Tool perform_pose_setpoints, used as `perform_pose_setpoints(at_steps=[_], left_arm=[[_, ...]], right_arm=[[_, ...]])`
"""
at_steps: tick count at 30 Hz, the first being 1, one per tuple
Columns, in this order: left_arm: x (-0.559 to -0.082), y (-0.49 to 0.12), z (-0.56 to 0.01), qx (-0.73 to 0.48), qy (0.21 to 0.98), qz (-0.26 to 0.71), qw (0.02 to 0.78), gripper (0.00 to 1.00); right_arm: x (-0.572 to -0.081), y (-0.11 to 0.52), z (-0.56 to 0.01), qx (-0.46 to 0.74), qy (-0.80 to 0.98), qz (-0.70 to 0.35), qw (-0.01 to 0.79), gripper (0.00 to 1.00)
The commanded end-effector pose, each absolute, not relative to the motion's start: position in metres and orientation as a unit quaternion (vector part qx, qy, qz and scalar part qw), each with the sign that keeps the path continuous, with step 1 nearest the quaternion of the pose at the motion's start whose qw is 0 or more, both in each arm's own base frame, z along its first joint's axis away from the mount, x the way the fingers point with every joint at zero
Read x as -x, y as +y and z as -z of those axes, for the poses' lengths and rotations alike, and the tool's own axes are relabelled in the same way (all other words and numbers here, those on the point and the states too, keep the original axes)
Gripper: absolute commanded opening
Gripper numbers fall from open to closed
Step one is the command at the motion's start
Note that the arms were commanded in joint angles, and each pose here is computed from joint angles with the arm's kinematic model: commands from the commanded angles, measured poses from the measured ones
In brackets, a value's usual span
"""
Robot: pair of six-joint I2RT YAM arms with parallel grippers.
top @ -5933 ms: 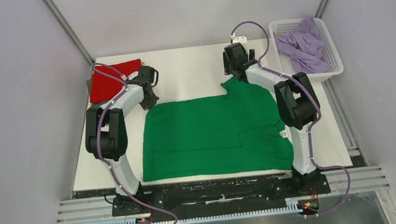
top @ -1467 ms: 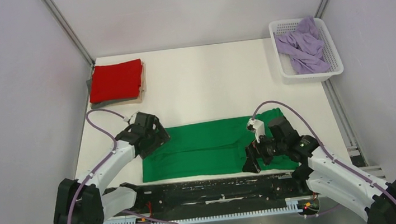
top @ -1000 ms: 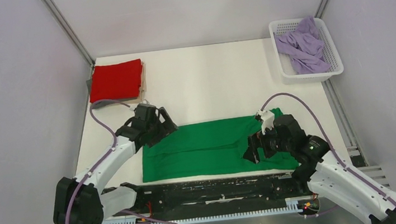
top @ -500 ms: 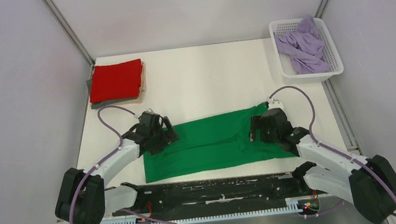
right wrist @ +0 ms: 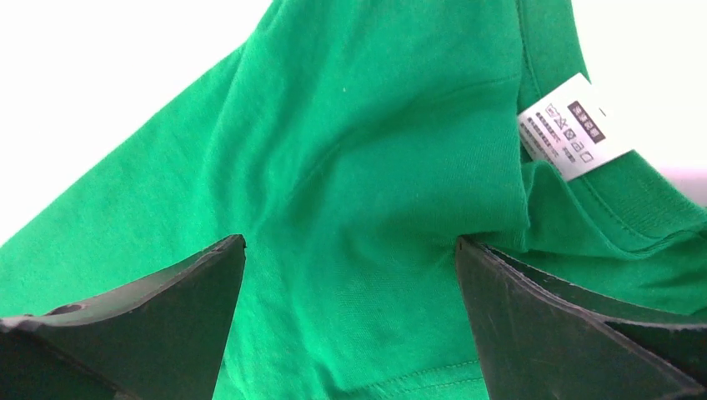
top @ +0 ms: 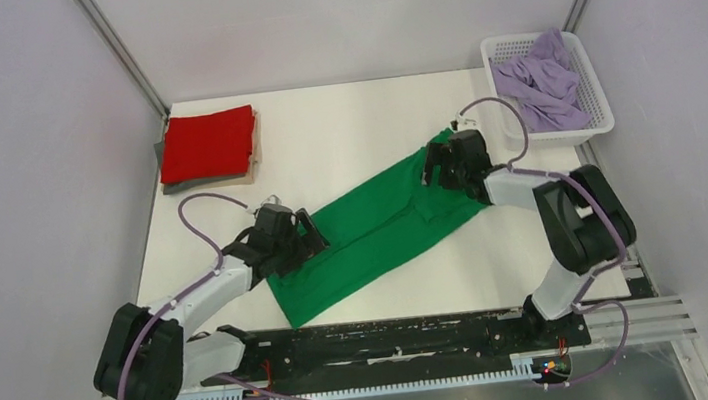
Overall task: Fold and stack the t-shirts
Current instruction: Rotate the tshirt 90 degrees
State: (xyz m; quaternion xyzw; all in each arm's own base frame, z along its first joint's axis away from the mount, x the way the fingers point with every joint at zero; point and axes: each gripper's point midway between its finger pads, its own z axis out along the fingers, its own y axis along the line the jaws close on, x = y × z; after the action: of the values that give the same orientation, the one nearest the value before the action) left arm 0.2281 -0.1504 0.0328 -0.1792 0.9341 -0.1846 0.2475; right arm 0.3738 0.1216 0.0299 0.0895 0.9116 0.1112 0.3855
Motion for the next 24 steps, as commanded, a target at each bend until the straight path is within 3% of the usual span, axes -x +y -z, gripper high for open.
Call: perform_pose_setpoints(at_steps=[1,14,24], left_arm=[[-0.207,-0.175,-0.012,0.191,0.941,0.212,0.181,1.0],[-0.181,-0.246,0.0,0.135,0.955,0.226,0.137,1.0],[-0.147,-0.308,-0.01,0.069,0.961,0.241,0.116,1.0]], right_arm=[[-0.422,0.144,-0.024,-0.064,0.909,-0.153,0.381,0.98],[-0.536,0.218,-0.011,-0.009,0.897,-0.248,0.366,0.98],[-0.618,0.298,-0.017,0.037,0.847,-0.303,0.435,0.98]])
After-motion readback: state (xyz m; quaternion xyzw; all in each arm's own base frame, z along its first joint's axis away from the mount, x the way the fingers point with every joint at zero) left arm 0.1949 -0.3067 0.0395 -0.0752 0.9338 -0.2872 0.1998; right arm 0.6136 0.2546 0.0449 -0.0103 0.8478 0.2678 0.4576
